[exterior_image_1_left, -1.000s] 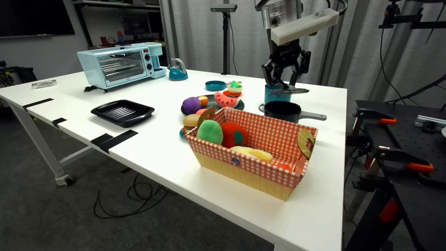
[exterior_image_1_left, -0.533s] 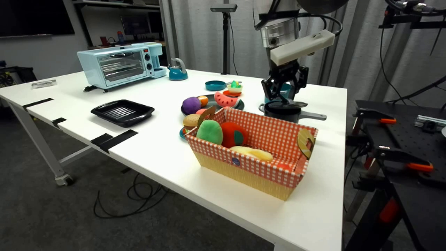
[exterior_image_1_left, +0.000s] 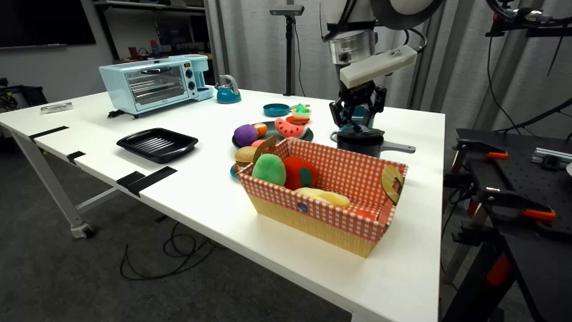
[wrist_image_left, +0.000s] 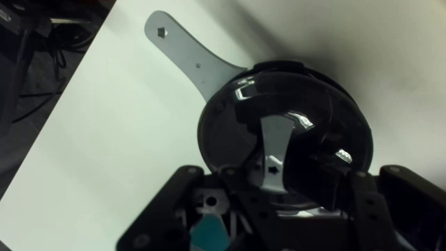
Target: Pick the lid on the blue pot and put it on the black pot
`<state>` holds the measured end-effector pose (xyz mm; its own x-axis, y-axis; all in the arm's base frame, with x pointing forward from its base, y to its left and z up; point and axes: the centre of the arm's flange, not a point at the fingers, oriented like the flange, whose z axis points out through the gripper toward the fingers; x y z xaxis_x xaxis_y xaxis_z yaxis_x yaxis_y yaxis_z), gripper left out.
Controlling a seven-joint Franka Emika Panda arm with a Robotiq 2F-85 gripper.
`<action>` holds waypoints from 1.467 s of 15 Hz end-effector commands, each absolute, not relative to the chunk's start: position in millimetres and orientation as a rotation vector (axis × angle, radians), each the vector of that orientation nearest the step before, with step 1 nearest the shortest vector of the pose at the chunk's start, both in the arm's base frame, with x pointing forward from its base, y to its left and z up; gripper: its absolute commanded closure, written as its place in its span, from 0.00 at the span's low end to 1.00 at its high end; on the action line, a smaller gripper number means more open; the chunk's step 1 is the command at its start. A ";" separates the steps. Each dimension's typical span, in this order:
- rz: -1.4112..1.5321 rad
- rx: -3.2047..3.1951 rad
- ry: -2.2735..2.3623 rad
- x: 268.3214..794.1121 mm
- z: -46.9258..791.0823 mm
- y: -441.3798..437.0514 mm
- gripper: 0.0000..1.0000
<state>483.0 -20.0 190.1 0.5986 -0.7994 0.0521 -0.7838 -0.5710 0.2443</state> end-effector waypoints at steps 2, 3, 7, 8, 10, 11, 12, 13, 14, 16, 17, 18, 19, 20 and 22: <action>-0.031 2.577 -1.298 495.6 191.1 -27.3 0.95; -0.034 2.578 -1.300 496.3 190.7 -27.6 0.95; -0.043 2.577 -1.297 497.0 185.5 -24.7 0.95; -0.050 2.577 -1.296 496.6 183.9 -23.8 0.95; -0.059 2.574 -1.293 495.8 181.3 -22.8 0.95; -0.064 2.571 -1.293 495.7 180.6 -22.7 0.55; -0.065 2.571 -1.289 495.7 180.3 -23.0 0.54; -0.063 2.572 -1.287 496.0 181.0 -23.5 0.49; -0.062 2.573 -1.285 495.5 181.5 -22.5 0.41; -0.060 2.572 -1.284 494.9 181.9 -21.7 0.25; -0.060 2.572 -1.283 494.7 182.6 -20.6 0.18; -0.059 2.573 -1.281 494.7 183.2 -19.6 0.09; -0.056 2.573 -1.279 494.8 183.9 -18.9 0.02; -0.055 2.574 -1.277 495.1 184.6 -18.1 0.00; -0.051 2.575 -1.276 495.8 185.9 -19.6 0.00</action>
<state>493.7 -19.7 184.4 0.6076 -0.7916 0.0652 -0.7775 -0.5759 0.2527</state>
